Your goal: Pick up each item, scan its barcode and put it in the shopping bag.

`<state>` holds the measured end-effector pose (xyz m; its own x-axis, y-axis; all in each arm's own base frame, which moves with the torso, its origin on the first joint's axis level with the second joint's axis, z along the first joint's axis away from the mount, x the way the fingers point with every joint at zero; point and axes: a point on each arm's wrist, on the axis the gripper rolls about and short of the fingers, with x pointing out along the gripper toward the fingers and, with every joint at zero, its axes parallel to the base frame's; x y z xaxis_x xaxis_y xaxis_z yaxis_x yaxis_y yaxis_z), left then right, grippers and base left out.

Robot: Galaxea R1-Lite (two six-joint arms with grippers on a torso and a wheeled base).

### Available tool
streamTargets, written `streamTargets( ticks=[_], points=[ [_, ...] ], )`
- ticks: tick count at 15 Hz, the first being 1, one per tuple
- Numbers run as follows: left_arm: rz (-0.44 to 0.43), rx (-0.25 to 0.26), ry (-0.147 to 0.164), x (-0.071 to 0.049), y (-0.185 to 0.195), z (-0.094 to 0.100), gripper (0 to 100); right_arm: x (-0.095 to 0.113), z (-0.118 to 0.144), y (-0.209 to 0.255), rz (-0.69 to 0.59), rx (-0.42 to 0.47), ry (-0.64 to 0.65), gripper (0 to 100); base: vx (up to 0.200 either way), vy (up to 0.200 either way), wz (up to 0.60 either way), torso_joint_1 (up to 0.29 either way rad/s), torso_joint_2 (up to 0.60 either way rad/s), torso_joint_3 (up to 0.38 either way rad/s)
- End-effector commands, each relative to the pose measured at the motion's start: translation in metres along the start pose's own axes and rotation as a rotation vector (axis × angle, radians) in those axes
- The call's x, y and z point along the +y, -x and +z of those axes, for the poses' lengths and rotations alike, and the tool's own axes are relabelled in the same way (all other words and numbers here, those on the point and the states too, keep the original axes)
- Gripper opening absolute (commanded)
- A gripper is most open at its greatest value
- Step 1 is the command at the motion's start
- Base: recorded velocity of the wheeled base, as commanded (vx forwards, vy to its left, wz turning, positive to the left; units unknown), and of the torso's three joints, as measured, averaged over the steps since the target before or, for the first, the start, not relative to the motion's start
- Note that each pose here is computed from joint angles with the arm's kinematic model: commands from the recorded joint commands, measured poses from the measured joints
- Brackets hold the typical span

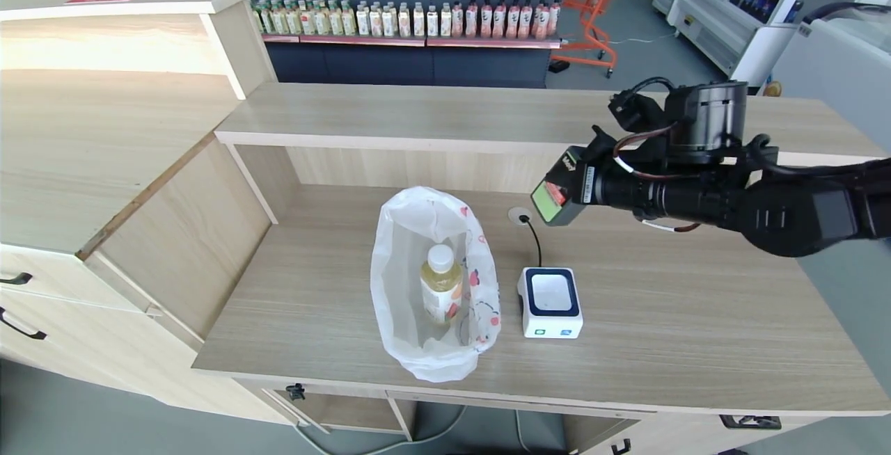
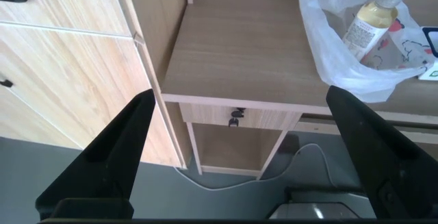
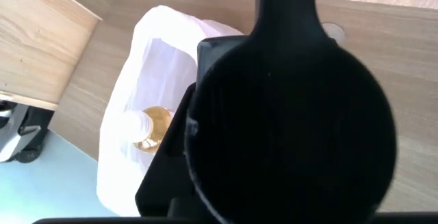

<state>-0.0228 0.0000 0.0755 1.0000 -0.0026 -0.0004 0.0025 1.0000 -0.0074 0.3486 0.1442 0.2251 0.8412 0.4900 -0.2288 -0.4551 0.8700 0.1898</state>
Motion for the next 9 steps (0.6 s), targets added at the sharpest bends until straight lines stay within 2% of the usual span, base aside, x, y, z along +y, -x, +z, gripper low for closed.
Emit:
streamTargets(
  ticks=[1,3,7,9],
  points=[
    [0.001,0.000,0.000,0.000,0.000,0.000,100,0.011,-0.036,-0.071,0.088,0.079,0.021,0,0.000,0.000,0.00,0.000,0.00,0.000],
    [0.003,0.000,0.000,0.000,0.000,0.000,100,0.022,-0.049,-0.089,0.116,0.096,0.028,0,0.000,0.000,0.00,0.000,0.00,0.000],
    [0.001,0.000,0.000,0.000,0.000,0.000,100,0.045,-0.074,-0.138,0.185,0.058,0.059,0,0.000,0.000,0.00,0.000,0.00,0.000],
    [0.001,0.000,0.000,0.000,0.000,0.000,100,0.046,-0.082,-0.149,0.210,0.058,0.101,0,0.000,0.000,0.00,0.000,0.00,0.000]
  ],
)
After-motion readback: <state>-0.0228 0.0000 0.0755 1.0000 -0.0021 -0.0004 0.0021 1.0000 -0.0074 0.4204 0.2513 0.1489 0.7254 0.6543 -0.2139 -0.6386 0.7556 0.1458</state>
